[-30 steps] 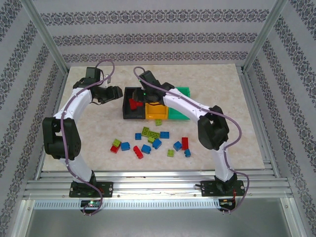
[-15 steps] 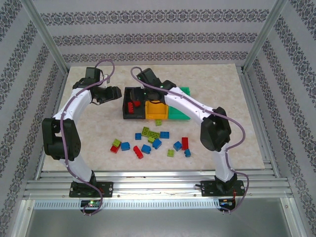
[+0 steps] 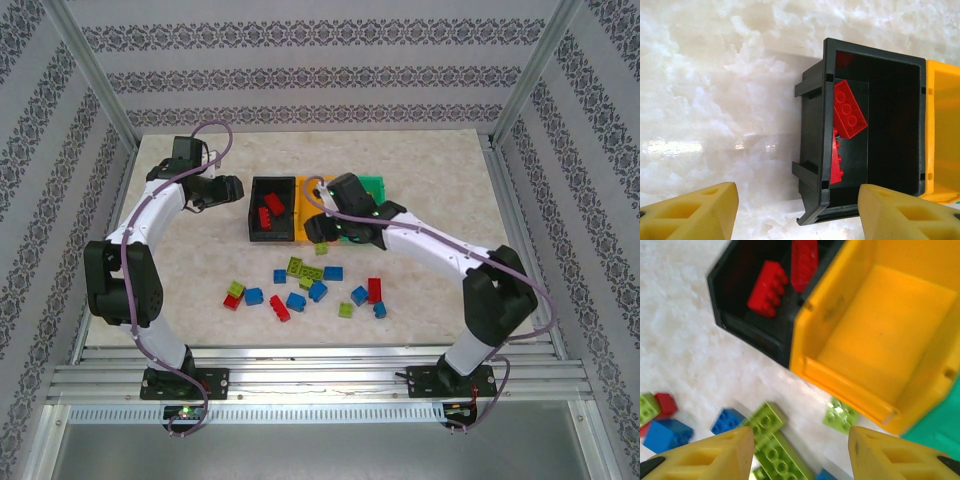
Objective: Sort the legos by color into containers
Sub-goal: Pick up the lego, then place the lego in the container, then pick up the lego from the center of the table, then place the lego in the container.
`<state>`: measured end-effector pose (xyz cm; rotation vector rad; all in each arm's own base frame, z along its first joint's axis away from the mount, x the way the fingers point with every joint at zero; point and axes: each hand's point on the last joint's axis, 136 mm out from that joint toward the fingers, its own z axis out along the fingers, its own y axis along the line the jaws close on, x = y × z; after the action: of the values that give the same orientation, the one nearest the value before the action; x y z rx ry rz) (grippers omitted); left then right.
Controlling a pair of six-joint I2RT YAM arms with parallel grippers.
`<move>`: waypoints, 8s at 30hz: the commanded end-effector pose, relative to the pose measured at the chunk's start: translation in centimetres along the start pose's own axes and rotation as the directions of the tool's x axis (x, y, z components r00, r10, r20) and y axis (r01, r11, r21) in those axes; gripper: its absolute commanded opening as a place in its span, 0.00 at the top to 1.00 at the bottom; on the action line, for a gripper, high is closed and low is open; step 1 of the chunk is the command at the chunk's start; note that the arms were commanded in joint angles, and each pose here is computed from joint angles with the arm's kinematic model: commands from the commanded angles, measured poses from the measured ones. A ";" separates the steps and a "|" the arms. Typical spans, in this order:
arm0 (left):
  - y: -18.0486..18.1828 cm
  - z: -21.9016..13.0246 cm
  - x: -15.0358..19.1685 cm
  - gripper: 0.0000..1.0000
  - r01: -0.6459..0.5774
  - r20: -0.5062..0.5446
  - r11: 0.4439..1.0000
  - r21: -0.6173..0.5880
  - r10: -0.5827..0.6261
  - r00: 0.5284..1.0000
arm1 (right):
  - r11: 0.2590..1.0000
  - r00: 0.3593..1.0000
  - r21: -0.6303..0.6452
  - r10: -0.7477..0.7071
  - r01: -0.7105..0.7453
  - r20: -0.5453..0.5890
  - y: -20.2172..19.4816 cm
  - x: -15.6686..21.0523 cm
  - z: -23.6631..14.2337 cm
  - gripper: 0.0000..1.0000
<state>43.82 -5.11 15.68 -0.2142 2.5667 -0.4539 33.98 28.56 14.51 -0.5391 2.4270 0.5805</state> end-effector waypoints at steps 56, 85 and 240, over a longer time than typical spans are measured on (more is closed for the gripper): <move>1.6 -0.8 24.2 0.51 -0.077 -0.491 0.959 -0.274 -0.071 0.868 | 0.996 0.964 0.058 0.056 -0.073 0.260 -5.7 4.1 -1.7 0.46; -8.7 -2.3 16.0 0.68 -0.099 -0.287 0.993 -0.058 0.078 0.955 | 0.968 0.928 0.097 0.189 -0.231 0.322 -9.5 4.1 -3.6 0.45; -12.1 5.0 20.4 0.32 -0.245 -0.367 0.967 -0.068 0.204 0.908 | 0.967 0.970 0.163 0.169 -0.198 0.175 -10.5 3.5 -1.8 0.47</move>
<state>31.18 -23.71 7.40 0.0615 2.8381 -0.4072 35.95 18.41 10.59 -0.1726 2.4057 0.4730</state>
